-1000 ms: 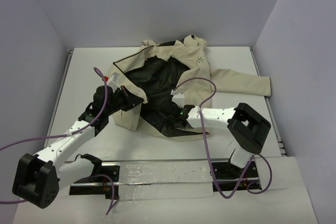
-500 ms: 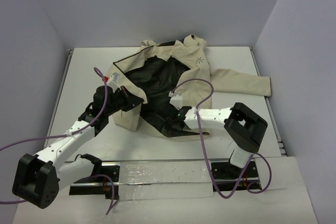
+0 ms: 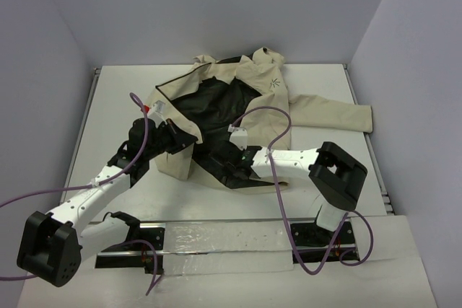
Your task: Zip up the jacket
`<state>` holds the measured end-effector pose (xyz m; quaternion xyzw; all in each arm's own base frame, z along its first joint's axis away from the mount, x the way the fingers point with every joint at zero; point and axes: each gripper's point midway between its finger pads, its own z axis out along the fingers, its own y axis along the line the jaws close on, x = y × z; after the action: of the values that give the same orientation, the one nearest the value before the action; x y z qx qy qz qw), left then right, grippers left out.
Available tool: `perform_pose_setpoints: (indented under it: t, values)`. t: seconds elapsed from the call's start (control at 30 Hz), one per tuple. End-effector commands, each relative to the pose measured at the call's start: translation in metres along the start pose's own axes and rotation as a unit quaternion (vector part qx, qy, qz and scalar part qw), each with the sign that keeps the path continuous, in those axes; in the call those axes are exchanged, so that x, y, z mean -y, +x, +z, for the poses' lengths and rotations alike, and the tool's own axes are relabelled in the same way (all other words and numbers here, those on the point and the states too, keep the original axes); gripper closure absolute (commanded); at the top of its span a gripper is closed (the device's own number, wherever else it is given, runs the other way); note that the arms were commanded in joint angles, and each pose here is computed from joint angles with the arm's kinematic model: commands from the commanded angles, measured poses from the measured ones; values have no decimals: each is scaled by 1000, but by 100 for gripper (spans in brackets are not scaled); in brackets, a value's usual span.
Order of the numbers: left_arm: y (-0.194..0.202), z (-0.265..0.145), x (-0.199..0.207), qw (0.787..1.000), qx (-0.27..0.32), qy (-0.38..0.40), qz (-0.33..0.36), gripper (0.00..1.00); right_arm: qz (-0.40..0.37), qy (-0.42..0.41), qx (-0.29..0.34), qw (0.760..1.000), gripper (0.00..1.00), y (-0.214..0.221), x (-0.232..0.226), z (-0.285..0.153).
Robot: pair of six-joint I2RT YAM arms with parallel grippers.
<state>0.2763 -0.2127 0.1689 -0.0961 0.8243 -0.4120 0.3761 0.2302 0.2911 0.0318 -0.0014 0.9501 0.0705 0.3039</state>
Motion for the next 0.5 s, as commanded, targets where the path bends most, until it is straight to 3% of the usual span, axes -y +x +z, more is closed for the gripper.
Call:
perform_pose_setpoints:
  t: [0.0,0.47]
  values:
    - [-12,-5,17,999,13,26,14,100,14,10,21,1000,48,-11,3,0]
    - [-12,-5,18,999,13,27,13,100,34,12,1,999,49,-4,17,15]
